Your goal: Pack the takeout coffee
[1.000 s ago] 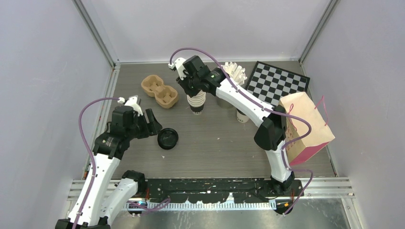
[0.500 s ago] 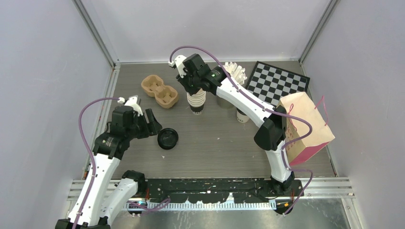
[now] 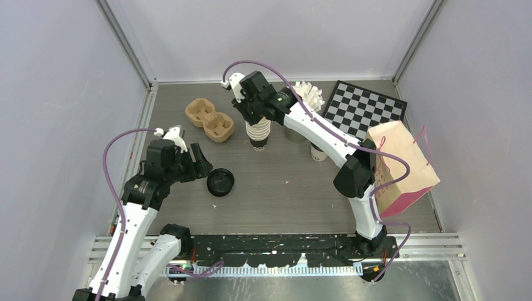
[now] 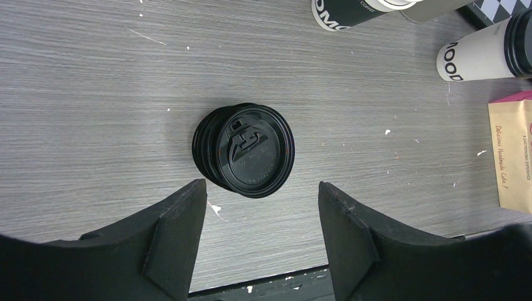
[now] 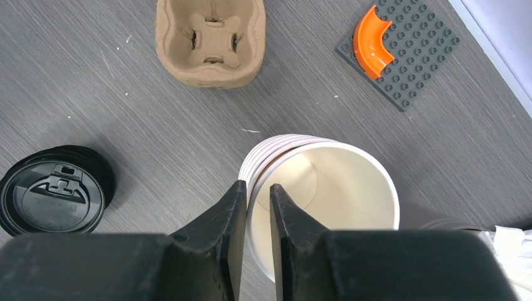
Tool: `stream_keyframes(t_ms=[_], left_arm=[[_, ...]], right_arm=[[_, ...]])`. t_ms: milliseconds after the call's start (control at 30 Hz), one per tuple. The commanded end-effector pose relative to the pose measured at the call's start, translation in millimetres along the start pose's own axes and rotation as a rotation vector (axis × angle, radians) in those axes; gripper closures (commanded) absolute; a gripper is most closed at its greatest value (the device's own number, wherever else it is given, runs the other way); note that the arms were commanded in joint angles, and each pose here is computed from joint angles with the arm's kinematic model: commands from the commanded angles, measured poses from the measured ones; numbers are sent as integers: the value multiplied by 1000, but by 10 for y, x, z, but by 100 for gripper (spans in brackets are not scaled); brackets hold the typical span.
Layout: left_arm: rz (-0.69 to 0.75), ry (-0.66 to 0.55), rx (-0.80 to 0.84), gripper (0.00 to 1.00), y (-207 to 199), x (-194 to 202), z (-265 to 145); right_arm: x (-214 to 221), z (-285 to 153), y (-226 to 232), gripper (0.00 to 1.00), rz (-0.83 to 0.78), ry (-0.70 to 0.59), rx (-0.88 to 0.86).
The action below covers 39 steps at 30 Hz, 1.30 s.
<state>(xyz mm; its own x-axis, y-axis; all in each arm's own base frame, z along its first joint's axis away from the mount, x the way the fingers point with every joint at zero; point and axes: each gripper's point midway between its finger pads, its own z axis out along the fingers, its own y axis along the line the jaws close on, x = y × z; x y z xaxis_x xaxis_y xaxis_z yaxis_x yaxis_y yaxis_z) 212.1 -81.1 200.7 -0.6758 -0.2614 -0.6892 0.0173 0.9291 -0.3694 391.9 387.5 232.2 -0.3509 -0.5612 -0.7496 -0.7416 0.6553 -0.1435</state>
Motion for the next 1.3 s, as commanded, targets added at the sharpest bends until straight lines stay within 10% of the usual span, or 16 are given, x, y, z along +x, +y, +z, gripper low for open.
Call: stream_keyframes(t_ms=[0,700,1267], left_arm=[[20,-32,6,33,-4,-65,-15],[22,-37,2,33,5,-69,-27],[23,-41,-2,33,8,-80,-25]], right_arm=[[-215,-95,-26,75,10,-60,19],[-199,-53,-10,73,35,-49,18],[-273,-194,-26,96,-3,-66,59]])
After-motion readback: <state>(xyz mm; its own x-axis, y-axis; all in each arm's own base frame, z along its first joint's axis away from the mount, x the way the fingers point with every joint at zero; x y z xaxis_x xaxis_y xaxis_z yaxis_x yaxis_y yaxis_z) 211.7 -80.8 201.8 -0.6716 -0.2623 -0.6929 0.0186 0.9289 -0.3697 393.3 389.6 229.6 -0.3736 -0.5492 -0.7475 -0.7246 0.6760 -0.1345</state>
